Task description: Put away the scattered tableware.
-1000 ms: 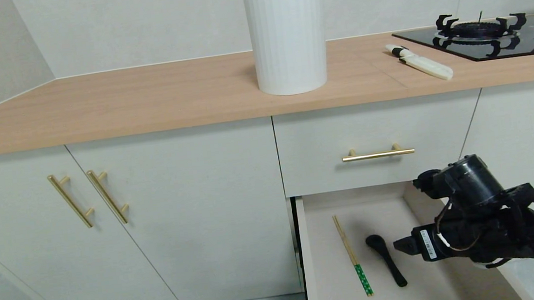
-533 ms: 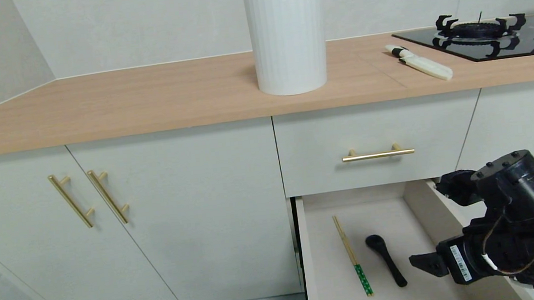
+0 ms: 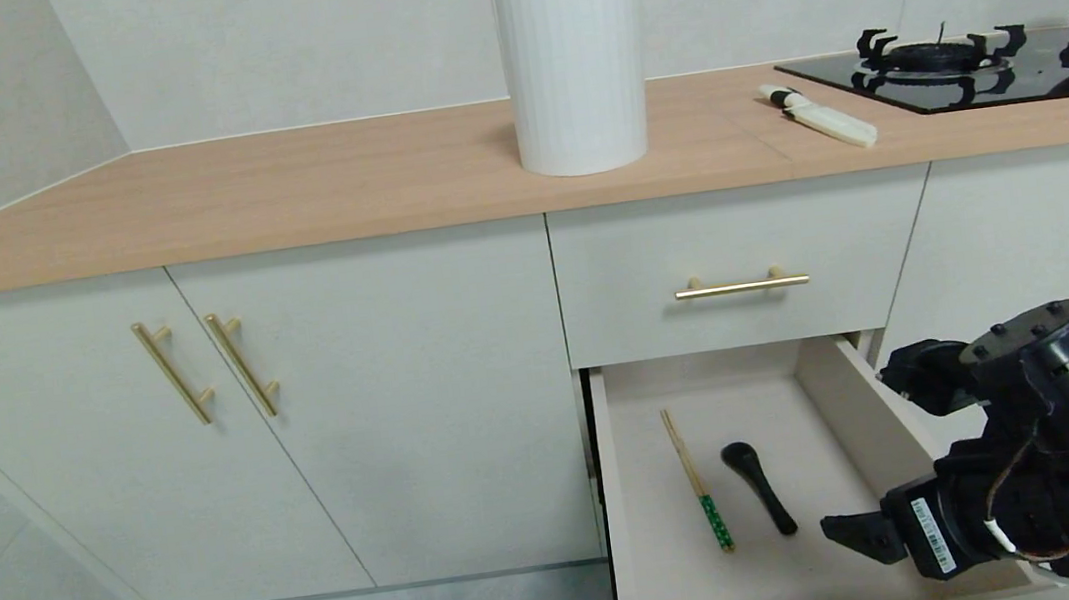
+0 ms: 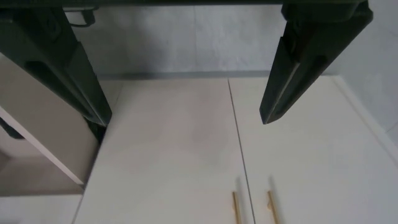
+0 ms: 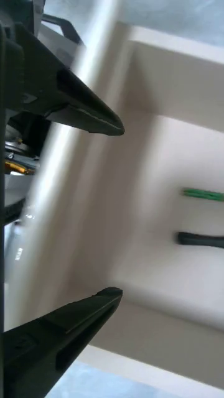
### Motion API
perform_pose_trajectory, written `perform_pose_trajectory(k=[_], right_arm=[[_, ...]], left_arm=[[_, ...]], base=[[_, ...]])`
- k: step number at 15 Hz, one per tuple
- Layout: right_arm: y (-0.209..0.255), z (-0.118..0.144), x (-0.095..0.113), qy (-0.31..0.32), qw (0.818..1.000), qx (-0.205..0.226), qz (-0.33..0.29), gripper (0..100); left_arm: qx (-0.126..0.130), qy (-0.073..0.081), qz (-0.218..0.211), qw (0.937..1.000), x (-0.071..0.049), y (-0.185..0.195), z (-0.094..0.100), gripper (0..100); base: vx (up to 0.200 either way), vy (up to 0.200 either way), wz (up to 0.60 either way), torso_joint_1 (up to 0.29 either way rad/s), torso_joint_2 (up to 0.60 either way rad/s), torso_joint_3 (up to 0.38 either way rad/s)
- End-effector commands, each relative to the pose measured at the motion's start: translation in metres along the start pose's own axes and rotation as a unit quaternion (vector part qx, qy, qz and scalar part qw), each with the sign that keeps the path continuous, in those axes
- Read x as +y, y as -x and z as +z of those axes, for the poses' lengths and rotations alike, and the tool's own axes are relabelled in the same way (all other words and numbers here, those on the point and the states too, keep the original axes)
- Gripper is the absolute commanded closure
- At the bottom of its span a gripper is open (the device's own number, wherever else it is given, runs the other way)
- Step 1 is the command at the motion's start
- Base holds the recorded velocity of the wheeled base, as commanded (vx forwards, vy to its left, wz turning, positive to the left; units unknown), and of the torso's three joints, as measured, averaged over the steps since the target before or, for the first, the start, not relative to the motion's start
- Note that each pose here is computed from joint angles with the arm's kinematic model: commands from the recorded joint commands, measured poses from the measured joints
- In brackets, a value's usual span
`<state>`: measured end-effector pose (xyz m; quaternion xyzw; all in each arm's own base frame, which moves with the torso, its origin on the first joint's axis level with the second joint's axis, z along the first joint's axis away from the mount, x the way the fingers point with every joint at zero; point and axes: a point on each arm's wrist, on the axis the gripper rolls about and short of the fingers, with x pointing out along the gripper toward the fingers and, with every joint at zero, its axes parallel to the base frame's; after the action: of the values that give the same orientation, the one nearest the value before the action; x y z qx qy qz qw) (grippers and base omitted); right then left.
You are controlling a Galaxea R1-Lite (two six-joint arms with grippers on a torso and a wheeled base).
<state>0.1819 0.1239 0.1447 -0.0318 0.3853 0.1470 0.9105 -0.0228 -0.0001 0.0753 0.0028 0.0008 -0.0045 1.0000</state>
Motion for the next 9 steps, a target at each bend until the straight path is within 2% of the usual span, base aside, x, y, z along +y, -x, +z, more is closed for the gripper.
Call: perform_pose_trajectory(k=[1,3,9], right_arm=[[-0.001,-0.003,0.003,0.008,1.0,0.014,0.003,0],[-0.001,-0.007,0.007,0.019,0.999,0.026,0.009,0],[0.0,-0.026,0.018,0.064,0.996,0.062,0.025,0]], left_arm=[[0.001,0.0,0.0,1.0,0.0,0.0,0.0,0],[0.001,0.0,0.0,1.0,0.0,0.0,0.0,0],[0.001,0.0,0.0,1.0,0.0,0.0,0.0,0]], base=[[-0.2,0.0,0.0,0.002,0.0,0.002],[-0.2,0.0,0.0,0.002,0.0,0.002],[0.0,0.0,0.0,0.0,0.0,0.0]])
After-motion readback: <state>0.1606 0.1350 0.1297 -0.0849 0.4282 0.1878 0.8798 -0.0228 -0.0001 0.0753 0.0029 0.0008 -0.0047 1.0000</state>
